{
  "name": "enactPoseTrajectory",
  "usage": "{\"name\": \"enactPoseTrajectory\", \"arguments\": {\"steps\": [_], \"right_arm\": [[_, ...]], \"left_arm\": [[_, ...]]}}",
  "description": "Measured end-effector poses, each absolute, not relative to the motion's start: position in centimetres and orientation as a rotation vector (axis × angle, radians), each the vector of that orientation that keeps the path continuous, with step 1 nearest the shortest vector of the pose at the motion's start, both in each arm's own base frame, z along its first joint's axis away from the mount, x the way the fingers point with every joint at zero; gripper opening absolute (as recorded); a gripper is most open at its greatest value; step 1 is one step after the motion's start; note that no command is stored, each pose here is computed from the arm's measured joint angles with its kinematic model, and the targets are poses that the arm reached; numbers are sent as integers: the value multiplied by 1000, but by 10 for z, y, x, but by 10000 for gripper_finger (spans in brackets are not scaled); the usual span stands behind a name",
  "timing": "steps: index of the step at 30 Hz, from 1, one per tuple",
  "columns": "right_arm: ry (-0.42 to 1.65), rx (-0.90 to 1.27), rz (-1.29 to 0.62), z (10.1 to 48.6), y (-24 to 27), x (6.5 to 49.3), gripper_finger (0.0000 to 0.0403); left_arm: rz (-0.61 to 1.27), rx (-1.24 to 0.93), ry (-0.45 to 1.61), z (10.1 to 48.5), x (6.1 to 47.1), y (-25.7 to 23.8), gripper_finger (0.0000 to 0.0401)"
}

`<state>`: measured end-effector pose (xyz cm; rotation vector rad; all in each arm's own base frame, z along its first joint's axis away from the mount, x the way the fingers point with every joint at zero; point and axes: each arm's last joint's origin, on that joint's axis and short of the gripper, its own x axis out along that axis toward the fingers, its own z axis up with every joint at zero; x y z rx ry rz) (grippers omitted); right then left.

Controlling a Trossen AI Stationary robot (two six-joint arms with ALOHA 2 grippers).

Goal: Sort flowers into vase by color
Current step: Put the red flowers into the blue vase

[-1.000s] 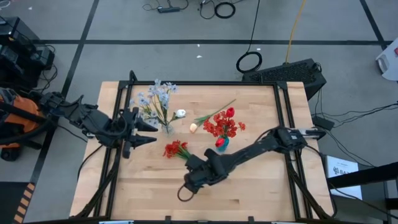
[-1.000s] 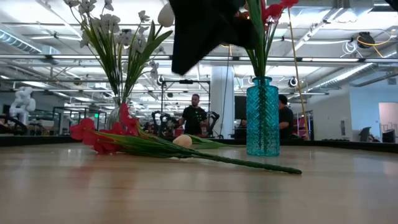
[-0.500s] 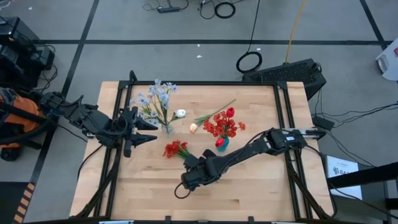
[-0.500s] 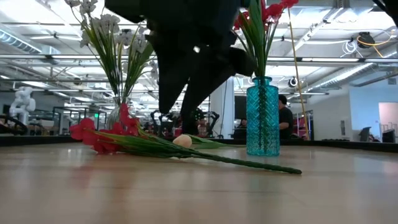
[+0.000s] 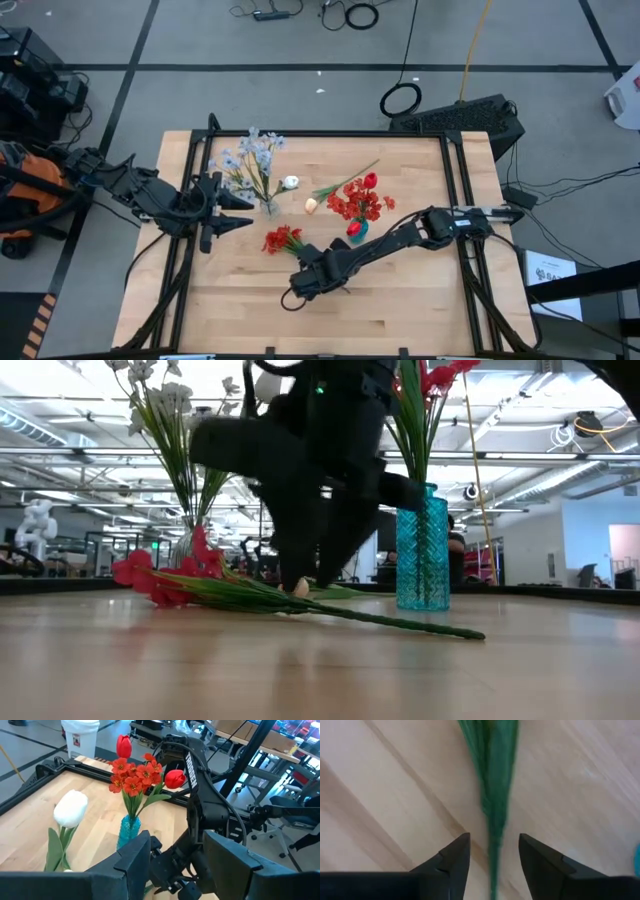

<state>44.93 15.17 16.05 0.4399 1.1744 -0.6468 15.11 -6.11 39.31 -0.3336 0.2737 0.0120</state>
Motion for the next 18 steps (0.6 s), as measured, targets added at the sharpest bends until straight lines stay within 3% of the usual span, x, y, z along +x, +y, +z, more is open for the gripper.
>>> {"name": "enactPoseTrajectory", "arguments": {"steps": [9,16,18], "right_arm": [[1275,502,-601,139,149,455,118],[1285,493,-554,143,153,453,16],[1281,474,-543,147,157,451,10]], "left_arm": [[20,-334,272,393,151,-61,187],[21,-340,271,393,151,-61,187],[20,-340,271,393,151,-61,187]]}}
